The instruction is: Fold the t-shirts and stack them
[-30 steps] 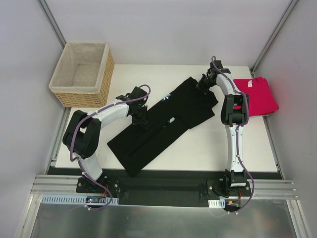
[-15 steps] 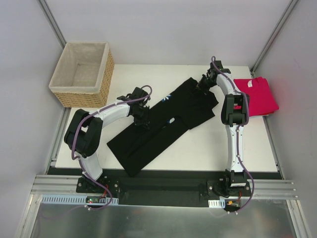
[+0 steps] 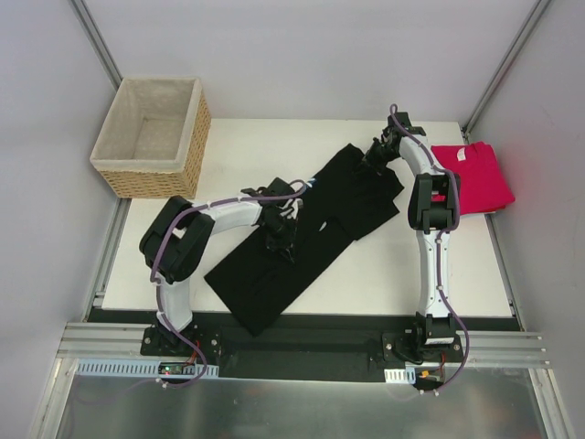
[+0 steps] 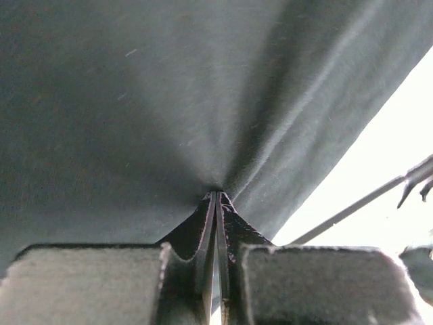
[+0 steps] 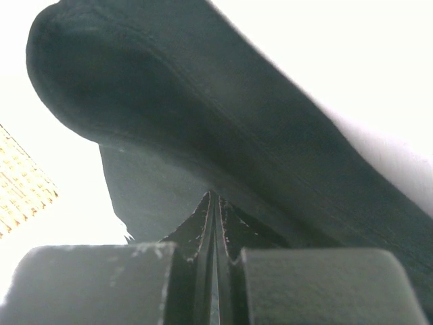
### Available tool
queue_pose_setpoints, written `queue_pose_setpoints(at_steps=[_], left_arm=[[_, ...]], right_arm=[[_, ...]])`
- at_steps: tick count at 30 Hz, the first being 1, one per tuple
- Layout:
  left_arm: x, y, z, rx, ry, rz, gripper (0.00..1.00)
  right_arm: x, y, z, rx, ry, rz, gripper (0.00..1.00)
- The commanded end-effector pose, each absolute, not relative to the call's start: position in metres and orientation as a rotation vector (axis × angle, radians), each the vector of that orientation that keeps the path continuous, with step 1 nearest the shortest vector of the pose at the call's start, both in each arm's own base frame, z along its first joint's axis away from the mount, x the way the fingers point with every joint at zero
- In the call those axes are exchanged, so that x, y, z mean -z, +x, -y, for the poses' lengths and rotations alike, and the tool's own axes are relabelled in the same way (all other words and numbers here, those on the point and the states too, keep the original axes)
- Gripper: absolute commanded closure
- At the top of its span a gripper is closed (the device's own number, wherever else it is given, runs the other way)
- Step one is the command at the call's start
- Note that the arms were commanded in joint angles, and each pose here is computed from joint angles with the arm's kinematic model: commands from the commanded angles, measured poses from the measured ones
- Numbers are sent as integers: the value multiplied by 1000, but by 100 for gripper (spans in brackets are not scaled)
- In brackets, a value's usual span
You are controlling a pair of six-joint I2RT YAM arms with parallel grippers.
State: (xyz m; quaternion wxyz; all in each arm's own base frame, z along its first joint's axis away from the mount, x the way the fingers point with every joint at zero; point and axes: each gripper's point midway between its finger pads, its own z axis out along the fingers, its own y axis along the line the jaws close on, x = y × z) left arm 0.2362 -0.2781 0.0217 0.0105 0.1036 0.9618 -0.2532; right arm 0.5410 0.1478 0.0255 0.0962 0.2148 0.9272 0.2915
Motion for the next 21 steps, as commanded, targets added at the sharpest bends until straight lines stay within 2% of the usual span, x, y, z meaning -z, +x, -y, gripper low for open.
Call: queue_pose_setpoints(at_steps=[1, 7, 13, 18, 21], left_arm=[[-16, 211, 307, 865, 433, -3051, 100], [-23, 213, 317, 841, 444, -3020, 100], [-58, 228, 315, 797, 449, -2940, 100], [-118, 244, 319, 807, 461, -2793, 100], [-165, 251, 322, 856, 464, -2671, 96]], right_arm=[[-53, 536, -146, -857, 604, -2731, 99], [-51, 534, -145, -854, 596, -2735, 99], [-54, 535, -145, -859, 584, -2729, 99], [-64, 543, -152, -926, 516, -2670, 99], [-98, 564, -162, -1015, 376, -2514, 99]])
